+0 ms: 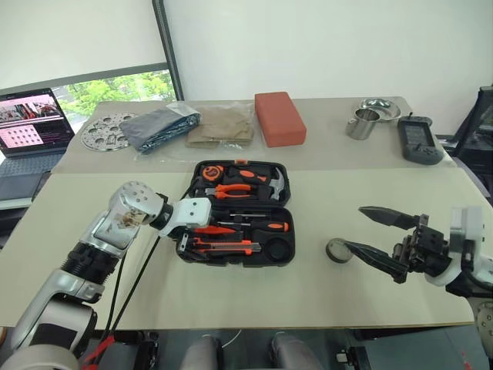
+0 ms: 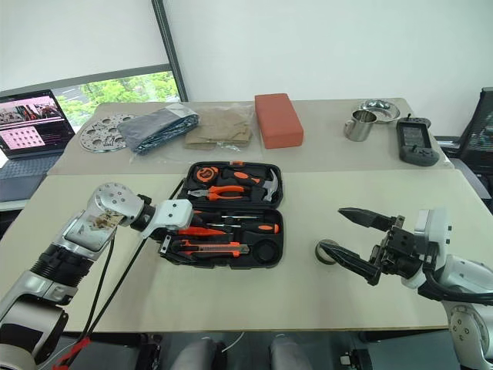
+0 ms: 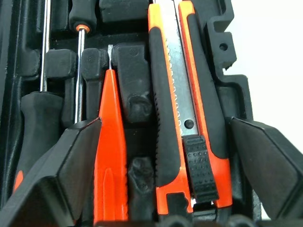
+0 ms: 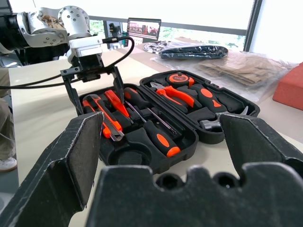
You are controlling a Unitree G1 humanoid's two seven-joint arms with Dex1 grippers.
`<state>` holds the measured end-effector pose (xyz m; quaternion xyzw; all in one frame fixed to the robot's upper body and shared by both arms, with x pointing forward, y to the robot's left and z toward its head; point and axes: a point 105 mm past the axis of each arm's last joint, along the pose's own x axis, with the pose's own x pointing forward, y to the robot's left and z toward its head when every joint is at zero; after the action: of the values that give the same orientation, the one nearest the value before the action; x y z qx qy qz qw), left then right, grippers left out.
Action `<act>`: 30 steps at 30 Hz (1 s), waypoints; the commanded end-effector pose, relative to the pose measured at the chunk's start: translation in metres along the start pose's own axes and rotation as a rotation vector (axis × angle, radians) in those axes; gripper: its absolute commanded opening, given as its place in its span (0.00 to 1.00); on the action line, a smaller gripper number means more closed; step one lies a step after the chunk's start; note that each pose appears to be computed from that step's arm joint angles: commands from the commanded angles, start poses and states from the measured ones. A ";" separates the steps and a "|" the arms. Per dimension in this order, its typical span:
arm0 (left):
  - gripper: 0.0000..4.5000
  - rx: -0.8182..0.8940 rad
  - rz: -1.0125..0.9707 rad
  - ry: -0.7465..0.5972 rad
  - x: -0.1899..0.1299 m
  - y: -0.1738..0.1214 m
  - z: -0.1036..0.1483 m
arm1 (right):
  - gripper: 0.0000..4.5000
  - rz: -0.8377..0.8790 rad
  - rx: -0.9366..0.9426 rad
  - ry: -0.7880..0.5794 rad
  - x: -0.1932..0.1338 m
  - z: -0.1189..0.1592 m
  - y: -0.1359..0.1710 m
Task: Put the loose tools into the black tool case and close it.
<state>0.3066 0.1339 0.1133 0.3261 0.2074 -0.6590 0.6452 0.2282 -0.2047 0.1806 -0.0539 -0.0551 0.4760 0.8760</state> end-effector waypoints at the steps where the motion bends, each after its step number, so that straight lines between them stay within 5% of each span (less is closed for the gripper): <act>1: 0.99 0.022 0.047 -0.062 -0.021 0.006 0.020 | 1.00 0.017 -0.055 -0.026 0.003 0.012 0.002; 5: 0.99 -0.001 0.056 -0.208 -0.036 0.011 0.047 | 1.00 0.023 -0.053 -0.027 0.004 0.012 0.002; 8: 0.82 0.016 0.073 -0.279 -0.029 0.013 0.054 | 1.00 0.027 -0.053 -0.028 0.005 0.012 0.002; 17: 0.02 -0.066 0.045 -0.419 0.026 -0.005 0.043 | 1.00 0.023 -0.058 -0.030 0.004 0.013 0.002; 30: 0.01 -0.037 0.042 -0.151 0.052 -0.017 -0.026 | 1.00 0.010 -0.061 -0.026 0.003 0.015 0.003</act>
<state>0.2974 0.0983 0.0821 0.2441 0.1038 -0.6820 0.6816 0.2286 -0.2012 0.1819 -0.0560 -0.0580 0.4780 0.8747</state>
